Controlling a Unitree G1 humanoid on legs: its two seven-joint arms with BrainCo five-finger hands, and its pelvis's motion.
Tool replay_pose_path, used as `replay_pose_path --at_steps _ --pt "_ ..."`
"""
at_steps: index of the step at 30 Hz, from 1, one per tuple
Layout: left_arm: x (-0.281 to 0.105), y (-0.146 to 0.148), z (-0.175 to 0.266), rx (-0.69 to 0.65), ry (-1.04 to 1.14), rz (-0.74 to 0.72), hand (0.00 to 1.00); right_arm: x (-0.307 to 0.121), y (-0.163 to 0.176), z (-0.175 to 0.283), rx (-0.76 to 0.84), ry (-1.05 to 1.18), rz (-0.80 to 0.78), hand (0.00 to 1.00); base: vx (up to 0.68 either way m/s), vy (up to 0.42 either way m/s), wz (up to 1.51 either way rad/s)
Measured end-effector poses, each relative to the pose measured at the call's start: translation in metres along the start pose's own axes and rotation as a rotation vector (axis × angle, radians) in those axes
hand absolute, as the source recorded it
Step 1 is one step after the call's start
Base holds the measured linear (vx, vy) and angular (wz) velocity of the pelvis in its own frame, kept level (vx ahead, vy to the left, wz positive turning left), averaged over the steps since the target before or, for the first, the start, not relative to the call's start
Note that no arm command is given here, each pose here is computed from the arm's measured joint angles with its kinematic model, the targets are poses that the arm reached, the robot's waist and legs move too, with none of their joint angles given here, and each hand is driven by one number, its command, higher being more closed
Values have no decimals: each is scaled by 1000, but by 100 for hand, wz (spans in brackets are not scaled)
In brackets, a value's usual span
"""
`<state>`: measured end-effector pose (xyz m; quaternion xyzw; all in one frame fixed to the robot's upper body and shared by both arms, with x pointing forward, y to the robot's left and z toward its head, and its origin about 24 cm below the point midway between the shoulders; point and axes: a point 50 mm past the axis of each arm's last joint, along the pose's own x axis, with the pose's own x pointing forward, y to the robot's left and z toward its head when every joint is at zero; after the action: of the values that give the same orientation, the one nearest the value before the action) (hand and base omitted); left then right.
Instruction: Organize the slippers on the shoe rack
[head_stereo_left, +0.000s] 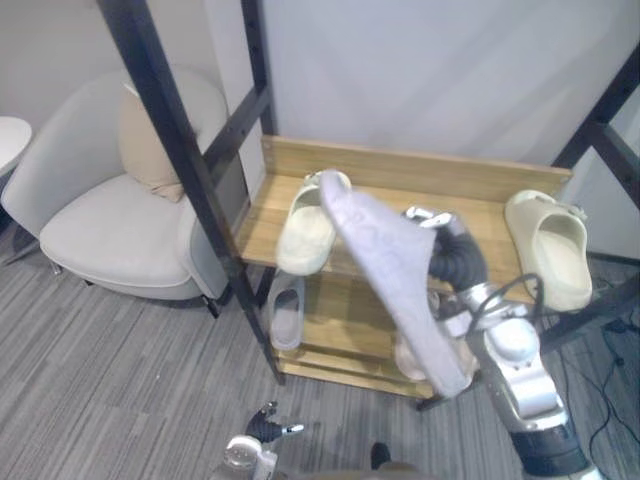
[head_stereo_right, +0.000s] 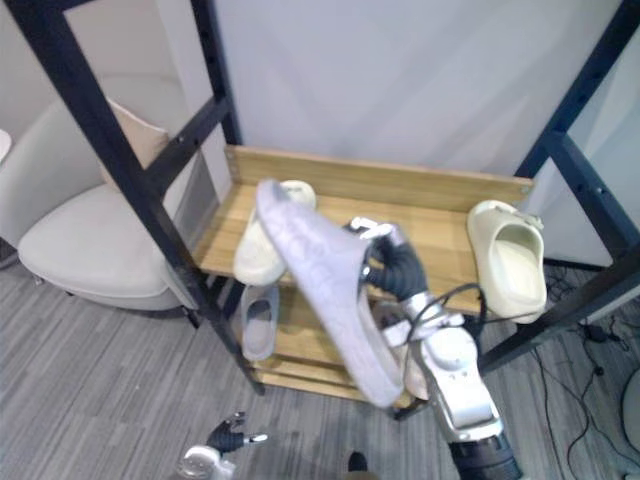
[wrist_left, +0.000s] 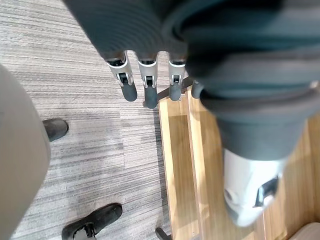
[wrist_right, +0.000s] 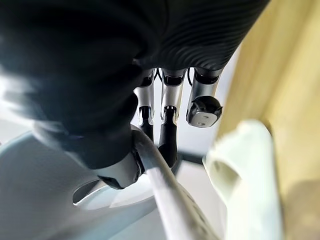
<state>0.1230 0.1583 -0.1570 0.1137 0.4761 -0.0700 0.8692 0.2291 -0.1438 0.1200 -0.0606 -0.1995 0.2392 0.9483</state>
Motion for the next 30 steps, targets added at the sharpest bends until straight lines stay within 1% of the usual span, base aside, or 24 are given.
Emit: replay_pose_path --at_steps 4,7,8,9,12,13,14,17,18,22,23,25,26,28,29,30 --pt "2 10 7 19 -21 19 0 -7 25 -12 45 66 137 100 -152 -42 24" --pt "4 16 17 39 -45 31 0 -8 31 -14 45 80 185 100 -264 -27 28" --pt "7 21 30 40 -77 43 0 -8 32 -16 26 99 214 100 -248 -26 25" --pt "8 22 33 40 -84 46 0 -7 32 -17 18 104 217 100 -241 -28 34" --pt "13 28 64 34 -164 66 0 3 19 -24 -45 135 213 100 -208 -31 28" --pt "13 29 67 31 -173 69 0 3 18 -24 -52 136 210 100 -184 -40 22" --pt "13 33 83 12 -223 88 0 10 11 -21 -105 125 198 100 -167 -39 14" --pt "13 35 99 -5 -278 96 0 15 4 -22 -150 126 178 100 -94 -25 12" --pt "12 38 110 -11 -315 104 0 18 -2 -20 -193 124 161 100 -91 -33 23" --pt "5 52 148 -97 -464 161 0 31 -37 -10 -317 88 -10 100 -104 -41 15" --pt "4 53 151 -105 -473 168 0 32 -39 -8 -325 83 -24 100 -59 -21 3" --pt "-2 60 173 -166 -547 205 0 41 -53 6 -394 23 -118 100 -97 -38 3" --pt "-2 61 175 -173 -556 211 0 42 -54 8 -404 16 -128 100 -102 -51 0" --pt "-8 69 187 -225 -607 246 0 47 -63 18 -468 -29 -216 100 -66 -54 -2" --pt "-9 70 188 -230 -612 249 0 47 -64 19 -470 -36 -229 100 -43 -53 -2" --pt "-11 72 192 -260 -631 263 0 50 -69 25 -477 -71 -301 100 -20 -40 -7"
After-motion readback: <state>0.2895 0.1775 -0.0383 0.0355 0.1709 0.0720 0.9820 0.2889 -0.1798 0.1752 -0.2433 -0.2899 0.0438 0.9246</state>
